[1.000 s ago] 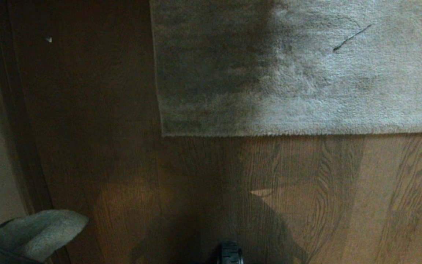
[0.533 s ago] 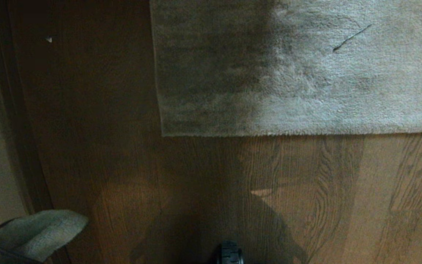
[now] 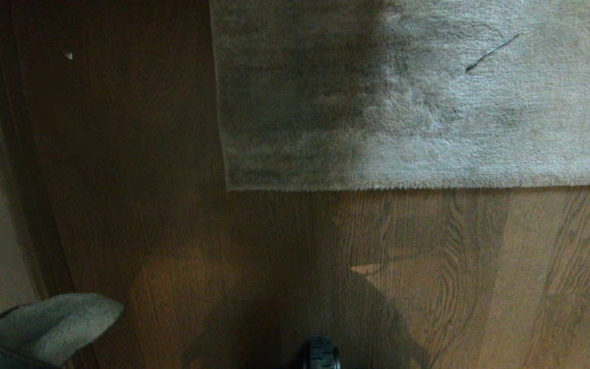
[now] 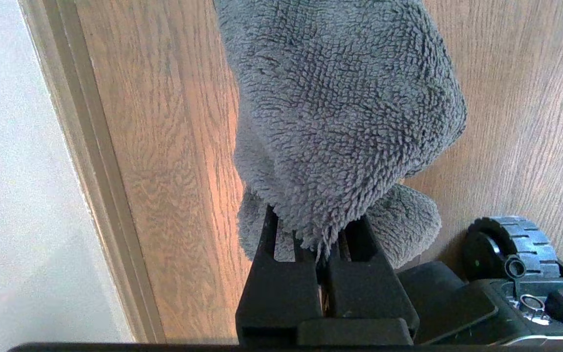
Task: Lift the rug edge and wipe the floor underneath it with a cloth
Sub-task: Put down the rag
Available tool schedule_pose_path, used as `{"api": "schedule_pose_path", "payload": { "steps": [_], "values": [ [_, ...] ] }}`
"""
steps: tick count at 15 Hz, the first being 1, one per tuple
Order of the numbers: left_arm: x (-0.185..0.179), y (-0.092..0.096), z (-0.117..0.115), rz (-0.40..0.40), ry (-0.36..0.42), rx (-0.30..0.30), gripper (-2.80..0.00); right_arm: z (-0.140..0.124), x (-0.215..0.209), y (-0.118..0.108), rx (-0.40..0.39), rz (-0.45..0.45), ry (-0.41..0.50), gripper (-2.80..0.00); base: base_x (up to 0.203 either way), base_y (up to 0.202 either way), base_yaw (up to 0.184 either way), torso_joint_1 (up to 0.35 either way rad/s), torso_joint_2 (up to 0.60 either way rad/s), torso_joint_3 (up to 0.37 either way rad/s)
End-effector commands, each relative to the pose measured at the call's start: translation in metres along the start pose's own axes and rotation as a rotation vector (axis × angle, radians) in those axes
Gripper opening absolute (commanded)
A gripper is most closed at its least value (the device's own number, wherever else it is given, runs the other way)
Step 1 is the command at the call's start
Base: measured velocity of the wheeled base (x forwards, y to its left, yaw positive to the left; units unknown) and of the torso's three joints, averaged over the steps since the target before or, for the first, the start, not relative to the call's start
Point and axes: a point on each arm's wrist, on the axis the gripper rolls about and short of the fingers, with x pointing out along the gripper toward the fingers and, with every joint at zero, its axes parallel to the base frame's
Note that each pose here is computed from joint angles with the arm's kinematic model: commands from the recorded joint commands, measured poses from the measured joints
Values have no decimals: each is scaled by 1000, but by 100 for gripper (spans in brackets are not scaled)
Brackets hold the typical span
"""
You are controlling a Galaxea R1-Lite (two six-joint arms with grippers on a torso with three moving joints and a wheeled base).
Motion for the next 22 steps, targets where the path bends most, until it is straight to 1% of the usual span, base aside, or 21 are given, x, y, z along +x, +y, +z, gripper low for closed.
{"api": "schedule_pose_path", "payload": {
  "steps": [1,22],
  "values": [
    [0,0,0,1,0,1,-280,0,0,0,0,-1,2,-280,0,0,0,0,0,0],
    [0,0,0,4,2,1,-280,0,0,0,0,-1,2,-280,0,0,0,0,0,0]
  ]
}}
